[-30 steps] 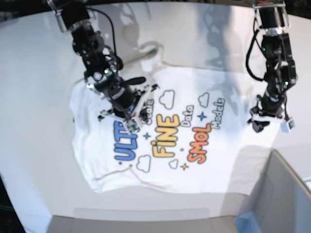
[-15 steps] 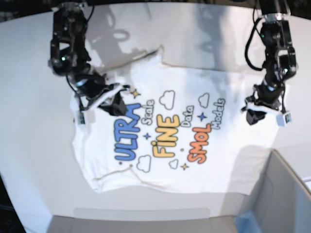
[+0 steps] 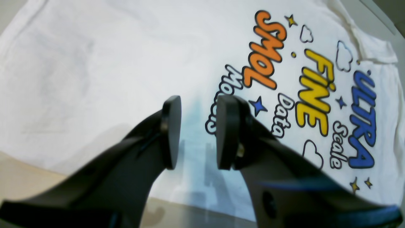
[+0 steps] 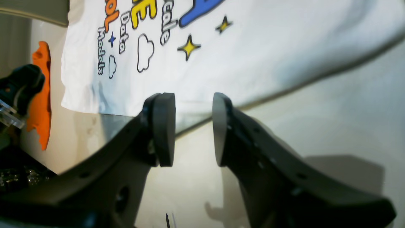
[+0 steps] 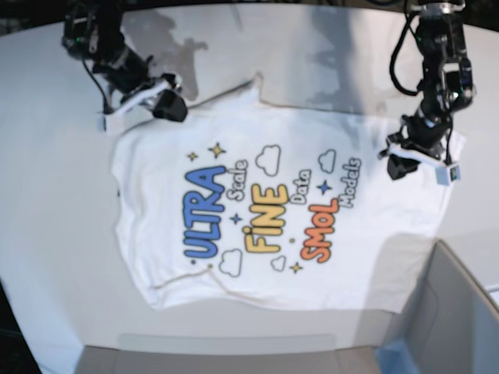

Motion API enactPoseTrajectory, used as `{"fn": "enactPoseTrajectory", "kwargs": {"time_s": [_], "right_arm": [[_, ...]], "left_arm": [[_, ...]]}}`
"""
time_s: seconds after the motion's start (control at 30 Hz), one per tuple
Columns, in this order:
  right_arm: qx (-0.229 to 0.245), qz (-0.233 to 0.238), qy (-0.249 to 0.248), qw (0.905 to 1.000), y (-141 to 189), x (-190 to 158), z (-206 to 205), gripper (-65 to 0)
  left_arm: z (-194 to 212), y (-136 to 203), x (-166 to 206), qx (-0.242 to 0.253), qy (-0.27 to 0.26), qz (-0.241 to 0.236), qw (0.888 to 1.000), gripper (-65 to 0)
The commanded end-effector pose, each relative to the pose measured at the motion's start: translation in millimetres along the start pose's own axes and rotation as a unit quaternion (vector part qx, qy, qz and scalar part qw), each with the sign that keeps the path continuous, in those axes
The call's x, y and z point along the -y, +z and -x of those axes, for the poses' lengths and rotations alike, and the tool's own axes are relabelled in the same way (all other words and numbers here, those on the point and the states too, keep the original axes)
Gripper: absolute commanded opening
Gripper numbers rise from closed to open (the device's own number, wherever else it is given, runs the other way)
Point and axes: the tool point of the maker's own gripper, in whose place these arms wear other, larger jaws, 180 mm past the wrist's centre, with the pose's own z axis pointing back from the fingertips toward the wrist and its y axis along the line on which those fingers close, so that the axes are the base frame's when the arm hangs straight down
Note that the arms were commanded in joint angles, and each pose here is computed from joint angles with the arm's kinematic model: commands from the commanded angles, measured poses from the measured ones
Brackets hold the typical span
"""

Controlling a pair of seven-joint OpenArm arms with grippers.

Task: Layout the t-shirt on the table in an organized manner, then fold the t-shirt properly
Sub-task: 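Move the right gripper to the shirt's sleeve edge and grasp it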

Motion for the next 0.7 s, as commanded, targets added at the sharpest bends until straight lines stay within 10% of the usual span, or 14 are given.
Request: {"fn": "enactPoseTrajectory", "kwargs": {"time_s": [0.0,0.67], "right_arm": [[0.016,-0.005,-0.009,0.9998,4,-1,-4,-44.6],[0.024,0.031,-0.113,0.9929,-62,44,-18,-47.4]], "left_arm": [[-16,3,3,0.025,-0.012,0.004,1.0,-45.0],[-12,4,1,0.021,-0.012,0.003,1.0,-45.1]]}}
